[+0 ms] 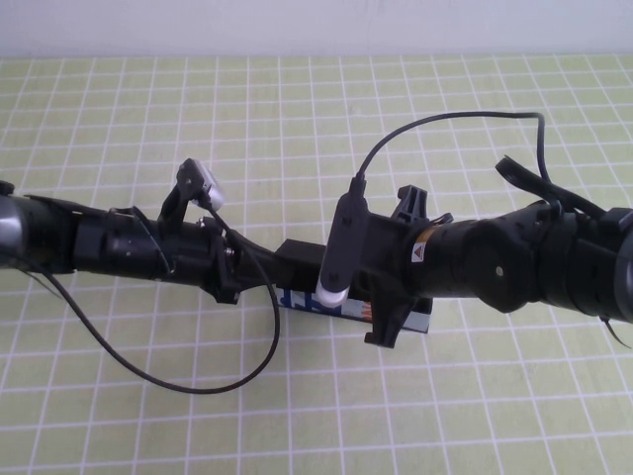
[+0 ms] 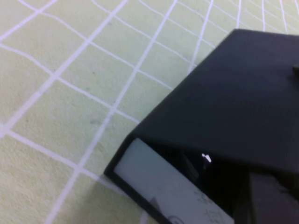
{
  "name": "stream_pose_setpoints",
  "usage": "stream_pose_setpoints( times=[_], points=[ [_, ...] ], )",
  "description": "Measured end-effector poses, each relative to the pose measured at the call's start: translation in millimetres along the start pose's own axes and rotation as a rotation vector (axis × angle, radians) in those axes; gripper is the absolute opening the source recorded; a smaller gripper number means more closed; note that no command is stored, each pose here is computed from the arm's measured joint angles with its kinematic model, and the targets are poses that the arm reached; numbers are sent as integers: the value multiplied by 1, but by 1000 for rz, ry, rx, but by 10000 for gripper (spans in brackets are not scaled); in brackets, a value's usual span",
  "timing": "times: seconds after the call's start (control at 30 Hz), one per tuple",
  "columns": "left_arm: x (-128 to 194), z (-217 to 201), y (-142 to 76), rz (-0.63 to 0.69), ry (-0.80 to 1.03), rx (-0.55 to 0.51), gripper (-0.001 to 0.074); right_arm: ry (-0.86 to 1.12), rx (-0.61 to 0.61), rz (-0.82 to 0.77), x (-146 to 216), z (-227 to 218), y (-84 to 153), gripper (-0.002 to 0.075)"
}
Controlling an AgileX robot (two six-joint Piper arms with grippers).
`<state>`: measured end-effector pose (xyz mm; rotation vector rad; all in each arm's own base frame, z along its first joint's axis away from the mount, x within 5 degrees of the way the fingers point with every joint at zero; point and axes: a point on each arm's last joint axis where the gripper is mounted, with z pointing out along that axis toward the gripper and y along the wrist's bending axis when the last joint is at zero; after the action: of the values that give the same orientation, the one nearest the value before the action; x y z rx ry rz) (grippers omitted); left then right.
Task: Take glasses out of glasses case
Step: Pick up the glasses from the glasses case
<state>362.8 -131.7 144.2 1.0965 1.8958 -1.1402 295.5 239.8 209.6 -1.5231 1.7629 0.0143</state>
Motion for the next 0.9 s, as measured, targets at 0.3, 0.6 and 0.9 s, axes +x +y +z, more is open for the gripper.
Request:
stream_pose_setpoints(
  times=[0.3,0.6,0.9],
  points=[
    [-3,15,-1,24,38,-25,-4,-1,-1,9,0,0,0,-1],
    [-1,18,1,-3,31,-16,-4,-30,-12,135,-5,-6,-1,36],
    [-1,19,1,-24,25,-14,-4,-80,-272,611,-27,-57,12,101]
  ],
)
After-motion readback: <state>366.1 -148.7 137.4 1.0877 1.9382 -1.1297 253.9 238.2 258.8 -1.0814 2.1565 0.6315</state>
